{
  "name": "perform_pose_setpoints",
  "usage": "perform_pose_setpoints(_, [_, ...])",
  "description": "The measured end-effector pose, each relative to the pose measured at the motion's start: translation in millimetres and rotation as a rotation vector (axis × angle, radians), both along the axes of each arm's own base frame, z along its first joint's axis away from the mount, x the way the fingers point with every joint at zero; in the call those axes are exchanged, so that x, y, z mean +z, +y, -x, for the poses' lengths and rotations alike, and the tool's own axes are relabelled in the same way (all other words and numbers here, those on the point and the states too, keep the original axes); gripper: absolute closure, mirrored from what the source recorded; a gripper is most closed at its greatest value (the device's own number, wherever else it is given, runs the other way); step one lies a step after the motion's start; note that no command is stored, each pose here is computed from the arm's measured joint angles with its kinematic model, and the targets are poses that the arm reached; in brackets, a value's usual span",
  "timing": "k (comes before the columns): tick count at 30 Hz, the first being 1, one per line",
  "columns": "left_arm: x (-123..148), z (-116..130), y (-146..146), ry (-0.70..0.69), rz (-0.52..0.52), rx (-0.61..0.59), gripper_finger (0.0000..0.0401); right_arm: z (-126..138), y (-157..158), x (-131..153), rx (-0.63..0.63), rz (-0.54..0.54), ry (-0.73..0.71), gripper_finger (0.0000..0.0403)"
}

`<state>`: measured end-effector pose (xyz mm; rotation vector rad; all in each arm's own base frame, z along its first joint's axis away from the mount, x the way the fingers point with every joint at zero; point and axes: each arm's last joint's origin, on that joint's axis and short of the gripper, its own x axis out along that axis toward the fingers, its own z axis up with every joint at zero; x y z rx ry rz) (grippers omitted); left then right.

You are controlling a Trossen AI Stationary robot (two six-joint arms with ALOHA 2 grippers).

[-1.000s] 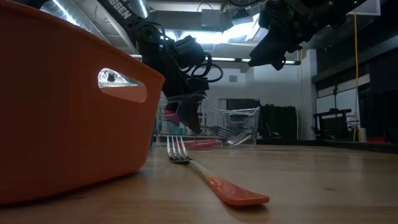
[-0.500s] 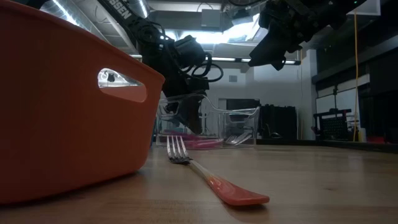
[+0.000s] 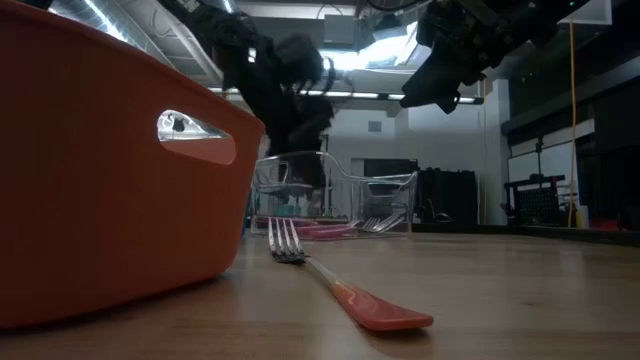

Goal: Sort silverware by color (type)
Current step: Put the orange fork into the blue bin

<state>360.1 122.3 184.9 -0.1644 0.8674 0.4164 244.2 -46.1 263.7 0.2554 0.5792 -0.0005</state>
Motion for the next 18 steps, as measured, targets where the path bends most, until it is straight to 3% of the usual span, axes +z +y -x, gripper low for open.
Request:
perform_pose_setpoints(9, [71, 21, -22, -0.174, -0.032, -0.017, 0.0292, -1, 3, 1, 0.030, 0.027, -0.012, 0.0269])
perform_pose_setpoints(18, [122, 55, -72, -0.250, -0.020, -0.027, 0.0292, -13, 43, 16, 0.284, 0.228, -0.217, 0.0269])
